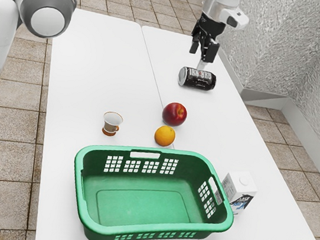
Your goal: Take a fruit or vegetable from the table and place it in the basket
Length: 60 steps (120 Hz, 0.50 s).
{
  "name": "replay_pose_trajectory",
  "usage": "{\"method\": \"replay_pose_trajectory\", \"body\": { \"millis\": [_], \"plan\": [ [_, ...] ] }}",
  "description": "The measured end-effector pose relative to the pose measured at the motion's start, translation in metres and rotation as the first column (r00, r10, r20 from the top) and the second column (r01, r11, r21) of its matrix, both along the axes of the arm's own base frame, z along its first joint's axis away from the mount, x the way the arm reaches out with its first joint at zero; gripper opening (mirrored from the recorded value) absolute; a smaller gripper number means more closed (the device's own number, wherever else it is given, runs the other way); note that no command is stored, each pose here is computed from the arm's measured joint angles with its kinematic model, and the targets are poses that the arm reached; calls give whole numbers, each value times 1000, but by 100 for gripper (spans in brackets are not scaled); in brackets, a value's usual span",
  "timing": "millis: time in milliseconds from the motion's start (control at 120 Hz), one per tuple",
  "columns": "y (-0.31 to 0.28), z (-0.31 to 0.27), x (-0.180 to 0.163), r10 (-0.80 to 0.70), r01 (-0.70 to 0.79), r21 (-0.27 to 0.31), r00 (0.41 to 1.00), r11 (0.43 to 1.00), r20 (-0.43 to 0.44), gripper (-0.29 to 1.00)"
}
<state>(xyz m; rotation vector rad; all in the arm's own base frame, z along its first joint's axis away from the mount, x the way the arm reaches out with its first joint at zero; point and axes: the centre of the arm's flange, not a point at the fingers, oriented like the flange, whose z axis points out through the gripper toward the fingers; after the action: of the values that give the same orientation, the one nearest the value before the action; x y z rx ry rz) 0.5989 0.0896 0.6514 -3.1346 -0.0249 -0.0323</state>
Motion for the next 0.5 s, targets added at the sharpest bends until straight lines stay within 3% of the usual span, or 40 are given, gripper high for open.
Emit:
{"method": "replay_pose_trajectory", "body": {
  "millis": [500],
  "plan": [
    [12, -3, 1, -12, 12, -44, 1000, 999, 3, 70]
  ]
}}
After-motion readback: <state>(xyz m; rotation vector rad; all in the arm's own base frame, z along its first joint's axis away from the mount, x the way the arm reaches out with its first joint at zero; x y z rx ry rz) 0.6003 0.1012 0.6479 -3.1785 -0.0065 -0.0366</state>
